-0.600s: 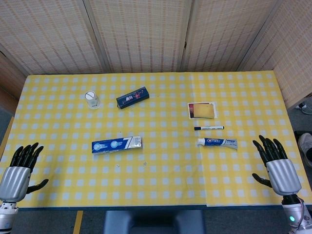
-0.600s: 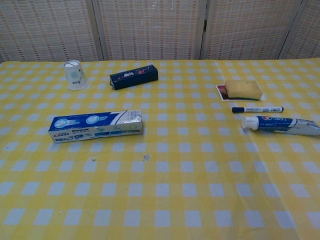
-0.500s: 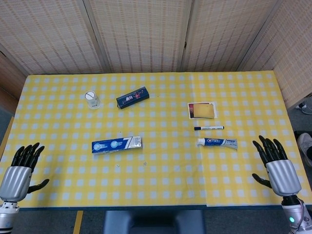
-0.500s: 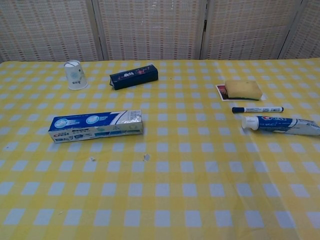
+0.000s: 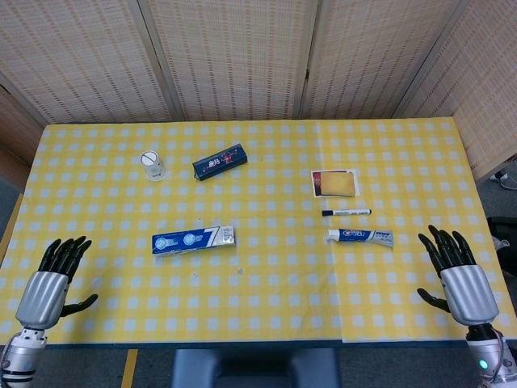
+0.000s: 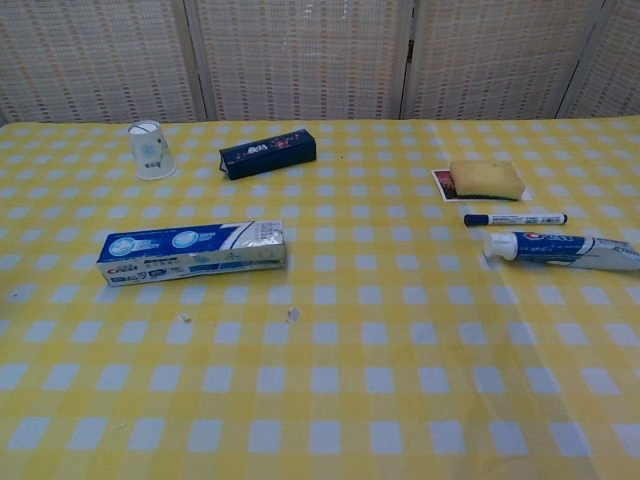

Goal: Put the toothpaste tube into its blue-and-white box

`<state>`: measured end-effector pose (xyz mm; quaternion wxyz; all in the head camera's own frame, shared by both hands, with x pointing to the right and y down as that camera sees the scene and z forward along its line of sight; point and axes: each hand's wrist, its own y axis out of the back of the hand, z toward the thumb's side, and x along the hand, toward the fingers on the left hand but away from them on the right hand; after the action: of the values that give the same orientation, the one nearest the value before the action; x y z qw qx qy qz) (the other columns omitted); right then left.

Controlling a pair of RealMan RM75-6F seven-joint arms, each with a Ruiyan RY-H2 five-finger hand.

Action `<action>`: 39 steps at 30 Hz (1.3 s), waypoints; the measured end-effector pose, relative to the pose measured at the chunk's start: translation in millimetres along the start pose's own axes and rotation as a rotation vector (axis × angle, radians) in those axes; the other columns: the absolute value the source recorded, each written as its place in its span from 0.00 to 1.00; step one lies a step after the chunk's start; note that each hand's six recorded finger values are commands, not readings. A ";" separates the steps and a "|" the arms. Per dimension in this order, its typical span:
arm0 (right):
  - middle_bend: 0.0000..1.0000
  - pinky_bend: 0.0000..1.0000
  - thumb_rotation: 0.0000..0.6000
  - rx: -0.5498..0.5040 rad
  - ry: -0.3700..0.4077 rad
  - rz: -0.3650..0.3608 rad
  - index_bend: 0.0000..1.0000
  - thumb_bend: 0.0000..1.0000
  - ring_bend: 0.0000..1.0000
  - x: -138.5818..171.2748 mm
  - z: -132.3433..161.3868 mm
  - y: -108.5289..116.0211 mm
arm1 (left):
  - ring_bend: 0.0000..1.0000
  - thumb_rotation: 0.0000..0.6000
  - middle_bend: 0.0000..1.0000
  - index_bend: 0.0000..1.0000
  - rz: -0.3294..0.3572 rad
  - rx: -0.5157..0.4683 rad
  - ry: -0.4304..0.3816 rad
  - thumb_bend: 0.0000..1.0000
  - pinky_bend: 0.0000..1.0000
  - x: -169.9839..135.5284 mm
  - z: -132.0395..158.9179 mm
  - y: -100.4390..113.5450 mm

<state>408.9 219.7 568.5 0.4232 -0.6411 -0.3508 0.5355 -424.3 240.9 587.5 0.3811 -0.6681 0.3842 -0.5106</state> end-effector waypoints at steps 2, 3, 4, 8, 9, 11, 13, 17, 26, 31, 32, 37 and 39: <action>0.00 0.00 1.00 0.004 0.006 0.002 0.00 0.14 0.00 -2.7 1.8 -2.4 | 0.13 1.00 0.15 0.05 -0.011 0.001 -0.016 0.17 0.12 7.4 5.2 -3.5; 0.00 0.00 1.00 0.005 0.007 0.005 0.00 0.14 0.00 -4.2 2.4 -4.2 | 0.14 1.00 0.16 0.06 -0.017 0.000 -0.027 0.19 0.14 11.7 8.6 -5.3; 0.00 0.00 1.00 0.006 0.007 0.008 0.00 0.14 0.00 -5.3 2.6 -5.6 | 0.15 1.00 0.17 0.07 -0.027 -0.003 -0.042 0.20 0.15 17.8 13.6 -8.1; 0.00 0.00 1.00 0.015 0.004 0.018 0.00 0.14 0.00 -9.5 1.5 -9.7 | 0.16 1.00 0.19 0.11 -0.072 -0.021 -0.083 0.23 0.16 37.1 29.5 -20.8; 0.00 0.00 1.00 0.017 0.002 0.016 0.00 0.14 0.00 -10.4 0.6 -9.9 | 0.17 1.00 0.19 0.13 -0.085 -0.026 -0.092 0.24 0.16 42.0 33.3 -24.5; 0.00 0.00 1.00 0.018 -0.002 0.013 0.00 0.14 0.00 -11.1 -0.6 -10.0 | 0.17 1.00 0.19 0.15 -0.115 -0.043 -0.111 0.25 0.16 54.0 42.7 -34.1; 0.00 0.00 1.00 0.016 -0.005 0.011 0.00 0.14 0.00 -11.1 -1.9 -9.8 | 0.17 1.00 0.19 0.15 -0.143 -0.066 -0.130 0.25 0.16 66.4 52.7 -44.1; 0.00 0.00 1.00 0.014 -0.012 0.009 0.00 0.14 0.00 -9.6 -4.7 -9.1 | 0.17 1.00 0.19 0.15 -0.202 -0.122 -0.166 0.26 0.16 86.1 70.9 -62.0; 0.00 0.00 1.00 0.002 -0.009 0.007 0.00 0.14 0.00 -9.0 -7.3 -7.6 | 0.18 1.00 0.23 0.15 -0.267 -0.181 -0.209 0.29 0.16 121.8 104.5 -89.5; 0.00 0.00 1.00 -0.004 0.000 0.013 0.00 0.14 0.00 -11.0 -6.9 -9.4 | 0.19 1.00 0.23 0.15 -0.276 -0.191 -0.215 0.31 0.16 131.7 115.9 -99.8; 0.00 0.00 1.00 -0.005 0.001 0.013 0.00 0.14 0.00 -11.3 -6.8 -9.5 | 0.19 1.00 0.23 0.15 -0.279 -0.193 -0.213 0.32 0.16 134.1 117.7 -102.5; 0.00 0.00 1.00 -0.013 0.000 0.021 0.00 0.14 0.00 -12.4 -8.0 -10.6 | 0.21 1.00 0.25 0.17 -0.283 -0.182 -0.202 0.34 0.17 146.9 120.0 -112.2; 0.00 0.00 1.00 -0.013 -0.002 0.026 0.00 0.14 0.00 -12.8 -9.1 -11.3 | 0.21 1.00 0.25 0.17 -0.280 -0.180 -0.193 0.34 0.17 150.8 118.9 -114.7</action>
<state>415.6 211.1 584.5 0.4115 -0.6480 -0.3462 0.5393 -266.4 166.1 727.3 0.2801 -0.7924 0.2931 -0.4558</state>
